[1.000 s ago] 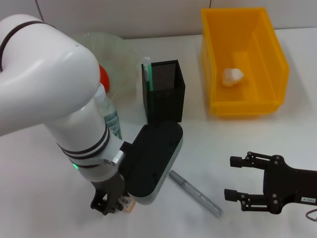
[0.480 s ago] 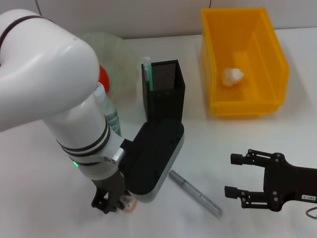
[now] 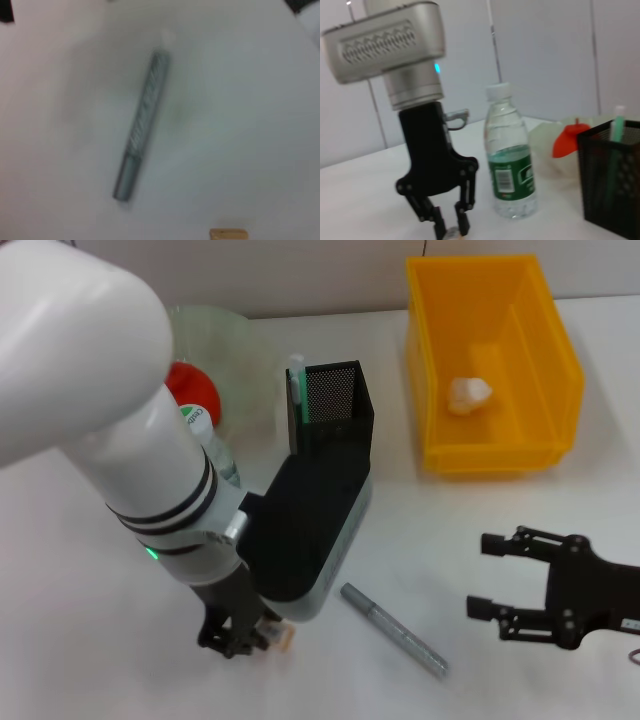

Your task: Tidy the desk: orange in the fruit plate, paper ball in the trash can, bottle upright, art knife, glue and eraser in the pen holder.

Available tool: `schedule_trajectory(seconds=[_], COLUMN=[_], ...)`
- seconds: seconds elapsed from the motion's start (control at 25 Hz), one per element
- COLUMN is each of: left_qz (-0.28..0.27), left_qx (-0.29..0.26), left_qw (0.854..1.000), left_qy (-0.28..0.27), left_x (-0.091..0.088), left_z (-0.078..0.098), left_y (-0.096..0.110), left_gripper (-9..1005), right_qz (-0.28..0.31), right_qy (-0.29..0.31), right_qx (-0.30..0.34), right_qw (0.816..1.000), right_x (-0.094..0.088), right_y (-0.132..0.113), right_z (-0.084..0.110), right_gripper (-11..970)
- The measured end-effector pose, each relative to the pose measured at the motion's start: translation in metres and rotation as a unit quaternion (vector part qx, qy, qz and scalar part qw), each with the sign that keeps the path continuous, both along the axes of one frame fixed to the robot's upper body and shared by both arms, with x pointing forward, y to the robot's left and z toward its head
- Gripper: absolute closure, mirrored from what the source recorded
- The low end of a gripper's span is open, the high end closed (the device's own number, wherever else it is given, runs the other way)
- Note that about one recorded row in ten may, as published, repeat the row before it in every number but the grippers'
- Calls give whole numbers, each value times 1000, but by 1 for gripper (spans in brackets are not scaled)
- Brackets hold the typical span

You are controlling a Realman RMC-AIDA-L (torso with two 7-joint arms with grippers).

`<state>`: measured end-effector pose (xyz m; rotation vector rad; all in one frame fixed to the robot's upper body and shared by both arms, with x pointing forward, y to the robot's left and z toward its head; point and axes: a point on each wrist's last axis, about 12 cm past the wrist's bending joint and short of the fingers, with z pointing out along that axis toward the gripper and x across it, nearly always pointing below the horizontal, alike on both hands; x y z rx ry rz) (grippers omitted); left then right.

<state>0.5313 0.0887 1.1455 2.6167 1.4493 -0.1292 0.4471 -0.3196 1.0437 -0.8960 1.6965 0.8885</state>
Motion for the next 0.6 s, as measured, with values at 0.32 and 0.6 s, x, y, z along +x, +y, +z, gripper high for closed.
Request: schedule_trajectory(seconds=[0.32, 0.6], left_qz=[15, 40], left_qx=[-72, -163], left_qw=[997, 986], left_qy=[8, -12], left_x=[-1, 4], left_z=[23, 47], left_y=[-2, -6], left_gripper=[739, 739], right_qz=[-24, -25], right_qy=[-5, 0], right_qx=[5, 3], right_qw=[1000, 1000], right_x=[-4, -5], right_y=[-12, -12], right_z=[3, 1], right_gripper=[169, 169])
